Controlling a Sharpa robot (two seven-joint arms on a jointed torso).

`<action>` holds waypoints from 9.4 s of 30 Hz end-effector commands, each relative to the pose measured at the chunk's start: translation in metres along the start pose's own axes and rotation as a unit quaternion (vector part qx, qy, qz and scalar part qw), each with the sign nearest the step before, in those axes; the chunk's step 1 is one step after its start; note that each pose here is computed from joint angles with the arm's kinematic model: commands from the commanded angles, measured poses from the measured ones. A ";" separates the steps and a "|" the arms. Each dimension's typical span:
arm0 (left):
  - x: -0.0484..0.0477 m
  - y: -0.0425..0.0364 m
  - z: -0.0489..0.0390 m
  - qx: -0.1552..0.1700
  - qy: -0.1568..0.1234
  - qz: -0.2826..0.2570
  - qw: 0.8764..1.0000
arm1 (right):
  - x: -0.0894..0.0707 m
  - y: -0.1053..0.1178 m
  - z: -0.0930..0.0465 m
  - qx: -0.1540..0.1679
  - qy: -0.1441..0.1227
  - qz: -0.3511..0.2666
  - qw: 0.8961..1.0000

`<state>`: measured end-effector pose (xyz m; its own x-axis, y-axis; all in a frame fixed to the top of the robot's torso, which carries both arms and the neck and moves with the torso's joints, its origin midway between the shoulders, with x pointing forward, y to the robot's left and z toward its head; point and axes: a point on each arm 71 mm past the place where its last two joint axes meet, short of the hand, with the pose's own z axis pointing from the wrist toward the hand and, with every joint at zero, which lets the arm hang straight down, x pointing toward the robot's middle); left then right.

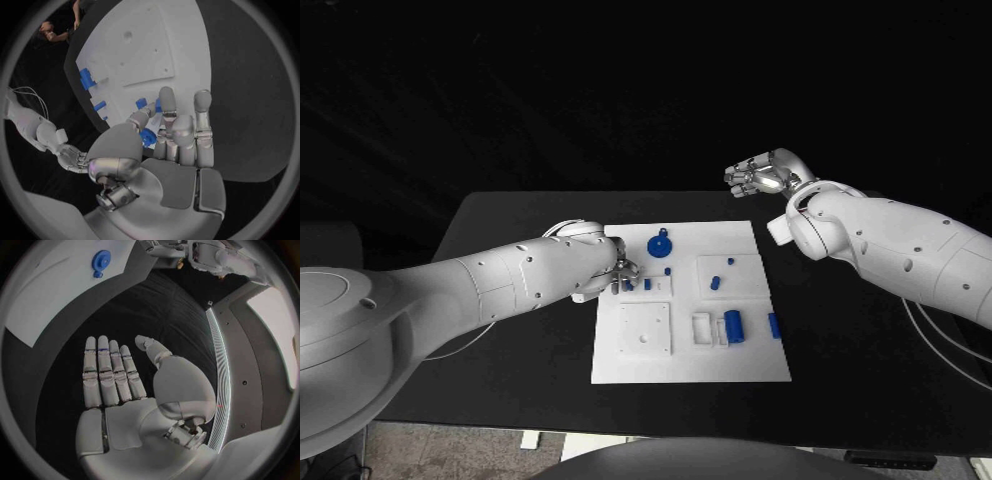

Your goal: Assemble the parts on the task board

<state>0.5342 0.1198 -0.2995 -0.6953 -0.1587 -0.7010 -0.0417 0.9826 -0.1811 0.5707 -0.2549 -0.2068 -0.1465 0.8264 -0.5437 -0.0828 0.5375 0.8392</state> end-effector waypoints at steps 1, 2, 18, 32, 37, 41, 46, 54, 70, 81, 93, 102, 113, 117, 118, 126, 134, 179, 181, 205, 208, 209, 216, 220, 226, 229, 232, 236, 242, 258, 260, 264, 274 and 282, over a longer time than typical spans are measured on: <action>0.0172 -0.0057 0.0014 0.013 0.038 0.009 0.999 | 0.001 0.001 0.000 -0.006 0.008 -0.002 1.000; 0.0172 -0.0058 0.0014 0.013 0.038 0.008 0.999 | 0.001 0.001 0.000 -0.006 0.008 -0.002 1.000; 0.0158 -0.0013 0.0017 0.007 0.035 0.004 0.999 | 0.001 0.001 0.000 -0.005 0.007 -0.001 1.000; 0.0145 0.0014 0.0017 0.004 0.029 0.000 1.000 | 0.001 0.001 0.000 -0.005 0.007 -0.001 1.000; 0.0133 0.0044 0.0019 0.001 0.024 -0.003 1.000 | 0.001 0.001 0.000 -0.005 0.006 -0.001 1.000; 0.0115 0.0085 0.0021 -0.001 0.018 -0.008 1.000 | 0.000 0.001 0.000 -0.005 0.006 -0.001 1.000; 0.0093 0.0118 0.0022 -0.002 0.007 -0.016 1.000 | 0.000 0.000 0.000 -0.005 0.006 -0.002 1.000; 0.0072 0.0151 0.0022 -0.001 -0.003 -0.029 1.000 | 0.000 0.000 0.000 -0.005 0.006 -0.002 1.000; 0.0039 0.0217 0.0015 0.004 -0.018 -0.052 0.998 | -0.001 0.000 0.000 -0.004 0.005 -0.002 1.000; -0.0006 0.0364 -0.0033 -0.004 -0.015 -0.056 0.998 | -0.003 -0.002 -0.001 -0.003 0.003 -0.003 1.000; -0.0031 0.0385 -0.0058 0.004 -0.027 -0.061 0.998 | -0.004 -0.002 -0.001 -0.003 0.002 -0.002 1.000; -0.0024 0.0381 -0.0096 0.014 -0.039 -0.053 0.998 | -0.006 -0.003 -0.002 -0.001 0.001 -0.003 1.000; 0.0011 0.0364 -0.0070 -0.006 -0.015 -0.026 1.000 | -0.005 -0.003 -0.002 -0.001 0.001 -0.002 1.000; 0.0012 0.0345 -0.0052 -0.011 -0.012 -0.018 1.000 | -0.004 -0.003 -0.002 -0.002 0.002 -0.002 1.000; 0.0012 0.0340 -0.0049 -0.012 -0.011 -0.017 1.000 | -0.004 -0.002 -0.002 -0.002 0.003 -0.002 1.000; 0.0018 0.0286 -0.0011 -0.016 -0.010 -0.010 1.000 | -0.003 -0.002 -0.001 -0.003 0.004 -0.001 1.000; 0.0011 0.0265 0.0012 -0.020 -0.014 -0.009 1.000 | -0.002 -0.001 -0.001 -0.003 0.005 -0.001 1.000; 0.0047 0.0359 0.0010 -0.008 -0.011 -0.038 0.999 | -0.003 -0.002 -0.002 -0.004 0.006 -0.001 1.000; 0.0054 0.0370 0.0003 -0.005 -0.008 -0.044 0.999 | -0.003 -0.002 -0.002 -0.004 0.006 -0.001 1.000; 0.0124 0.0459 -0.0079 0.024 0.041 -0.097 0.994 | -0.005 -0.003 -0.004 -0.003 0.008 0.001 1.000; 0.0129 0.0462 -0.0080 0.023 0.046 -0.095 0.994 | -0.005 -0.003 -0.004 -0.002 0.008 0.001 1.000; 0.0130 0.0463 -0.0079 0.023 0.047 -0.095 0.994 | -0.005 -0.003 -0.004 -0.002 0.008 0.001 1.000; 0.0133 0.0473 -0.0078 0.020 0.050 -0.094 0.994 | -0.005 -0.003 -0.004 -0.002 0.008 0.001 1.000; 0.0130 0.0485 -0.0076 0.017 0.050 -0.094 0.994 | -0.005 -0.003 -0.004 -0.002 0.008 0.001 1.000; 0.0112 0.0518 -0.0071 0.013 0.046 -0.096 0.994 | -0.006 -0.003 -0.004 -0.002 0.008 0.001 1.000; 0.0104 0.0536 -0.0071 0.012 0.044 -0.097 0.994 | -0.006 -0.003 -0.004 -0.002 0.007 0.001 1.000; 0.0099 0.0548 -0.0072 0.013 0.044 -0.098 0.994 | -0.006 -0.003 -0.004 -0.002 0.007 0.001 1.000; 0.0098 0.0553 -0.0073 0.016 0.046 -0.101 0.994 | -0.006 -0.003 -0.004 -0.001 0.007 0.001 1.000; 0.0091 0.0566 -0.0075 0.018 0.045 -0.106 0.993 | -0.006 -0.004 -0.004 -0.001 0.006 0.001 1.000; 0.0034 0.0667 -0.0085 0.004 0.036 -0.114 0.993 | -0.007 -0.004 -0.004 -0.001 0.006 0.001 1.000; 0.0023 0.0690 -0.0085 0.001 0.033 -0.116 0.993 | -0.007 -0.004 -0.004 0.000 0.005 0.001 1.000; 0.0000 0.0725 -0.0086 -0.003 0.030 -0.131 0.991 | -0.007 -0.004 -0.004 0.000 0.005 0.001 1.000; -0.0009 0.0712 -0.0081 -0.003 0.046 -0.199 0.979 | -0.007 -0.004 -0.004 0.000 0.006 0.001 1.000; -0.0007 0.0701 -0.0068 -0.012 0.061 -0.217 0.974 | -0.006 -0.004 -0.004 0.000 0.006 0.001 1.000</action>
<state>0.5276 0.1913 -0.3069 -0.6898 -0.5092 -0.5147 -0.3257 0.8531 -0.4076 0.5683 -0.2649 -0.2066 -0.1445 0.8267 -0.5438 -0.0741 0.5389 0.8391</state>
